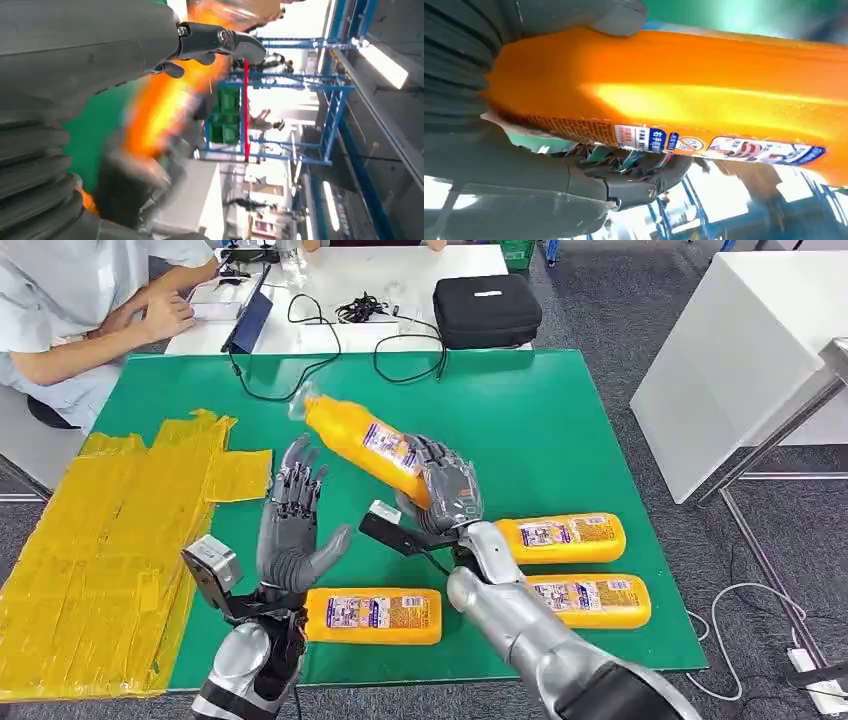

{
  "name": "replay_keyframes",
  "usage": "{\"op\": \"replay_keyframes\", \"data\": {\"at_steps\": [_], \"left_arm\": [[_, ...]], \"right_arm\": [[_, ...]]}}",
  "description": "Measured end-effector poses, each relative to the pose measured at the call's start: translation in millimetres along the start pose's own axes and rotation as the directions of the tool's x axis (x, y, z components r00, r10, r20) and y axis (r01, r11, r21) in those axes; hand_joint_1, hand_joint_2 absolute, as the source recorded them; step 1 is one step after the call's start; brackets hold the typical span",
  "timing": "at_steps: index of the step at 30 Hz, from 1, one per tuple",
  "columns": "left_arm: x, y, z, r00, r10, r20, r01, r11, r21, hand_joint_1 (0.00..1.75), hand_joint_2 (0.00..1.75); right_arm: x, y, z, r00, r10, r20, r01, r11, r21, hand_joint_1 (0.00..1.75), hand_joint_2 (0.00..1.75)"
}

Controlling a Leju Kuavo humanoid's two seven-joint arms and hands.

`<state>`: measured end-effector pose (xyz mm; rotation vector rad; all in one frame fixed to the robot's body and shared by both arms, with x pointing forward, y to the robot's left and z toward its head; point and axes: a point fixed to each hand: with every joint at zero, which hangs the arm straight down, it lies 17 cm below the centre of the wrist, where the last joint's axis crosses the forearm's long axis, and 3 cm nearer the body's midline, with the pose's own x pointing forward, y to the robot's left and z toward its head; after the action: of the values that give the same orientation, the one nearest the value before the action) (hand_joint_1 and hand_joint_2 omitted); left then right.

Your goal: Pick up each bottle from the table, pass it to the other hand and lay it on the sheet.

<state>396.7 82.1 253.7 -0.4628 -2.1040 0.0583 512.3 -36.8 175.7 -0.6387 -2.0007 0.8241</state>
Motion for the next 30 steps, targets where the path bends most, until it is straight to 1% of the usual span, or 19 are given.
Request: {"op": "replay_keyframes", "data": {"at_steps": [1, 2, 5, 10, 12, 14, 16, 19, 21, 26, 30], "left_arm": [[1.5, 2.5, 1.6, 1.000, -0.012, 0.004, 0.012, 1.000, 0.006, 0.00, 1.75], [3.4, 4.5, 2.3, 1.000, -0.019, 0.008, 0.019, 1.000, 0.008, 0.00, 1.75], [6.0, 7.4, 5.3, 0.999, -0.032, 0.012, 0.031, 0.999, 0.010, 0.00, 1.75], [6.5, 8.0, 8.0, 0.999, -0.038, 0.010, 0.038, 0.999, 0.011, 0.00, 1.75], [7.5, 8.5, 8.8, 0.999, -0.041, 0.011, 0.041, 0.999, 0.015, 0.00, 1.75], [6.7, 8.7, 9.3, 0.999, -0.045, 0.007, 0.045, 0.999, 0.015, 0.00, 1.75], [5.9, 10.2, 9.1, 0.999, -0.050, -0.002, 0.050, 0.999, 0.014, 0.00, 1.75], [6.3, 14.6, 6.8, 0.998, -0.054, -0.011, 0.055, 0.998, 0.014, 0.00, 1.75], [9.5, 16.5, 2.8, 0.998, -0.056, -0.005, 0.057, 0.998, 0.009, 0.00, 1.75], [15.7, 18.8, -3.2, 0.998, -0.061, 0.011, 0.061, 0.998, 0.002, 0.00, 1.75], [16.5, 16.4, -4.9, 0.999, -0.034, 0.006, 0.034, 0.999, -0.017, 0.00, 1.75]], "right_arm": [[3.6, -17.5, 0.7, 0.997, -0.074, 0.002, 0.074, 0.994, -0.075, 1.75, 1.75], [2.4, -33.1, 1.5, 0.992, -0.124, -0.011, 0.121, 0.983, -0.136, 1.75, 1.75], [-7.3, -73.2, 7.6, 0.970, -0.237, -0.044, 0.216, 0.936, -0.279, 1.75, 1.75], [-4.6, -121.7, 23.2, 0.954, -0.299, 0.018, 0.278, 0.863, -0.422, 1.75, 1.75], [-6.2, -133.6, 27.2, 0.949, -0.314, 0.027, 0.291, 0.841, -0.455, 1.75, 1.75], [-9.7, -144.6, 34.8, 0.932, -0.362, 0.036, 0.331, 0.803, -0.496, 1.75, 1.75], [-15.7, -155.6, 46.2, 0.887, -0.459, 0.056, 0.413, 0.734, -0.539, 1.75, 1.75], [-18.0, -156.4, 59.6, 0.815, -0.573, 0.090, 0.525, 0.664, -0.532, 1.75, 1.75], [-15.9, -152.7, 65.8, 0.787, -0.609, 0.105, 0.569, 0.648, -0.507, 1.75, 1.75], [-13.4, -148.3, 73.7, 0.776, -0.620, 0.115, 0.591, 0.651, -0.476, 1.75, 1.75], [3.4, -131.4, 69.8, 0.777, -0.617, 0.127, 0.613, 0.695, -0.376, 1.75, 1.75]]}}
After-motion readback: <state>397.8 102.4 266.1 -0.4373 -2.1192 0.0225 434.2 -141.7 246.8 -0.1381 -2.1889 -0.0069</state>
